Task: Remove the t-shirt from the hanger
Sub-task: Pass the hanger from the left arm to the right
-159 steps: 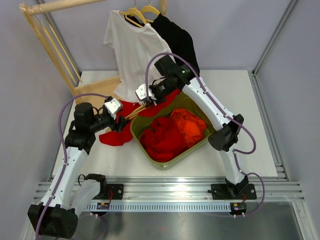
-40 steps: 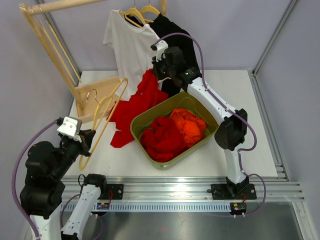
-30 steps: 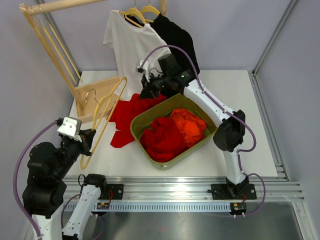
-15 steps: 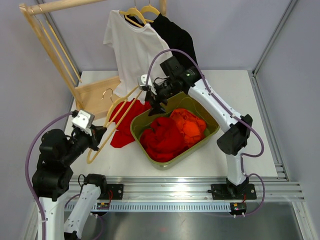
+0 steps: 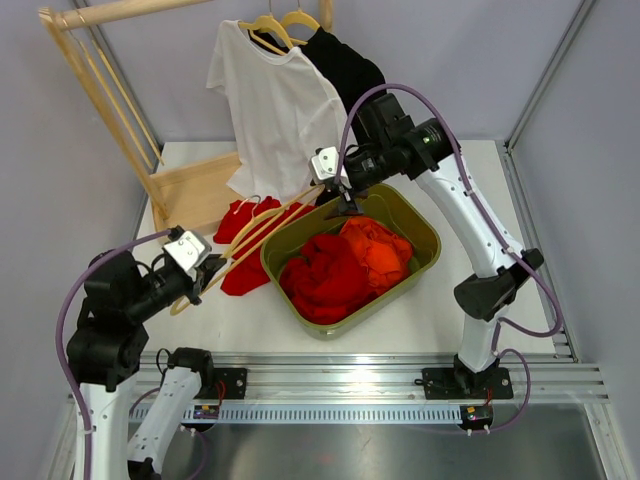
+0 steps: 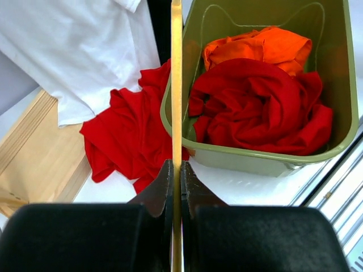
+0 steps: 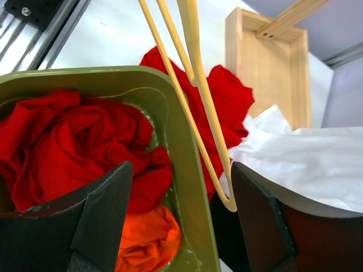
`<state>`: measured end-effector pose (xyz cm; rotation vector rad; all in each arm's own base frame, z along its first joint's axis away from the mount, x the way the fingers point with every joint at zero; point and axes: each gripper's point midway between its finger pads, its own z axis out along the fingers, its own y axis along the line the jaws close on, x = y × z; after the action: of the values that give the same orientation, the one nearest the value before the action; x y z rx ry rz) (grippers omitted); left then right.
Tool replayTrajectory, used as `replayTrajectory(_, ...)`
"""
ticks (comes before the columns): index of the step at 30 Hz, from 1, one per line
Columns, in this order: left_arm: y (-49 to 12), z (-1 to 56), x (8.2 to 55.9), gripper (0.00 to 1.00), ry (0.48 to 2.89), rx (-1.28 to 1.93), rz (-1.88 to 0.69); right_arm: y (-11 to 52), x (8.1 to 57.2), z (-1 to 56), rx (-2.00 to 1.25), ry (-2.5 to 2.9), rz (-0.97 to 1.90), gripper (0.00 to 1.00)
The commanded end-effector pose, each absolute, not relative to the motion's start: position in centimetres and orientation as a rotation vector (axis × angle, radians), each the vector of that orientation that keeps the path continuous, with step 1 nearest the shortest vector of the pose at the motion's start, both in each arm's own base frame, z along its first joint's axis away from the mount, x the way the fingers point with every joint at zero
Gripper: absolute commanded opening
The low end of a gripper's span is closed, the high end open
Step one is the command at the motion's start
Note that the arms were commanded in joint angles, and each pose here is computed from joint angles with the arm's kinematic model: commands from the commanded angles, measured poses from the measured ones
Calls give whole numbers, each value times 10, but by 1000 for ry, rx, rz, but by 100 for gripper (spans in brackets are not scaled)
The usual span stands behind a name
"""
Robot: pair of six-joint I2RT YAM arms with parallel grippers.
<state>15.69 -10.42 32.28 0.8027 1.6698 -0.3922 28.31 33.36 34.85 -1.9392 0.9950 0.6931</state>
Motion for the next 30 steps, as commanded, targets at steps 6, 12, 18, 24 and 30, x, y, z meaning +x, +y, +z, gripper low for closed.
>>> replayTrajectory(6, -119, 354, 143, 0, 1453, 934, -399, 315, 282, 328, -1985, 1090, 723, 76)
replayTrajectory(12, -121, 359, 140, 0, 1429, 956, -395, 314, 291, 319, -1986, 1112, 725, 72)
replayTrajectory(18, -119, 354, 148, 0, 1442, 956, -378, 306, 282, 309, -2029, 1109, 787, 42)
replayTrajectory(24, -123, 356, 157, 0, 1428, 942, -399, 299, 269, 305, -2060, 1094, 825, 1)
replayTrajectory(30, -101, 358, 178, 52, 1477, 770, -283, 296, 282, 325, -1927, 1157, 811, 0)
